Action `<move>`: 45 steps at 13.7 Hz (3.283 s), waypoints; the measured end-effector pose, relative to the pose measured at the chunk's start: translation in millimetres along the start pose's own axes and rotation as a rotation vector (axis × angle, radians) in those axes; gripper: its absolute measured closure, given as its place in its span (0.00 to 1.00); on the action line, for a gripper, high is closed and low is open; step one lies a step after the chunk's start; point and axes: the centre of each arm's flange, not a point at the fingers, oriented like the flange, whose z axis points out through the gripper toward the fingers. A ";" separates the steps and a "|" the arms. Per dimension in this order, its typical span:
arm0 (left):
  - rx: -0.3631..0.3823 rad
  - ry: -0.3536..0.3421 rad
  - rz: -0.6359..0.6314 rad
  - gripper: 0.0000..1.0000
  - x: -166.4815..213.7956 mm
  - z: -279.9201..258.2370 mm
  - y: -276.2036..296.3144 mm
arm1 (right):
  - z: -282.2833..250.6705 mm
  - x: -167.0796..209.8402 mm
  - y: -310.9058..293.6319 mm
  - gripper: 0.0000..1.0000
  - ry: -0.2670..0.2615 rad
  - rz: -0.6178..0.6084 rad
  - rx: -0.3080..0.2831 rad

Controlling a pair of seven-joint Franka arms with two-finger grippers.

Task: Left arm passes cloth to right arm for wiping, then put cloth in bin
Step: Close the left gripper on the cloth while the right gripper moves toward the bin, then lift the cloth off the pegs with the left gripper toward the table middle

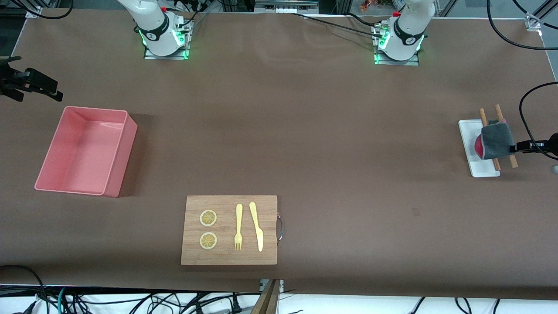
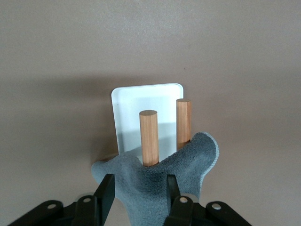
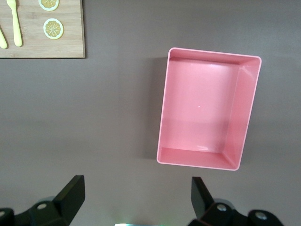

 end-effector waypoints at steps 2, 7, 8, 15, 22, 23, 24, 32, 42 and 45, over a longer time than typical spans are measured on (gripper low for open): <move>-0.004 0.000 -0.001 0.50 0.4 1.5 0.0 | 4.6 2.8 0.3 0.00 -0.009 0.000 0.001; -0.017 -0.001 -0.004 0.48 1.8 6.0 0.1 | 15.3 9.3 0.9 0.00 -0.028 0.000 0.002; -0.017 -0.001 -0.004 0.50 1.9 6.4 0.1 | 14.9 9.3 0.3 0.00 -0.027 -0.001 0.002; -0.021 -0.003 0.003 0.79 3.4 7.6 2.6 | 44.2 25.3 -31.9 0.00 -0.082 -0.060 0.003; -0.019 0.003 0.005 0.96 4.6 2.8 3.5 | 64.0 35.3 -31.4 0.00 -0.116 -0.059 0.005; -0.019 0.004 0.005 0.96 4.6 2.7 3.5 | 64.1 35.3 -31.4 0.00 -0.116 -0.059 0.005; -0.019 0.004 0.005 0.96 4.7 2.7 3.5 | 64.1 35.4 -31.6 0.00 -0.115 -0.060 0.005; -0.023 -0.026 0.044 0.96 20.6 -53.9 44.1 | 72.9 44.9 -50.4 0.00 -0.118 0.029 0.031; -0.046 -0.130 0.031 0.96 62.0 -109.8 251.2 | 74.0 49.0 -133.9 0.00 -0.087 0.281 0.094; -0.106 -0.162 0.003 0.96 67.7 -107.7 362.5 | 83.4 53.0 -147.0 0.00 -0.091 0.305 0.092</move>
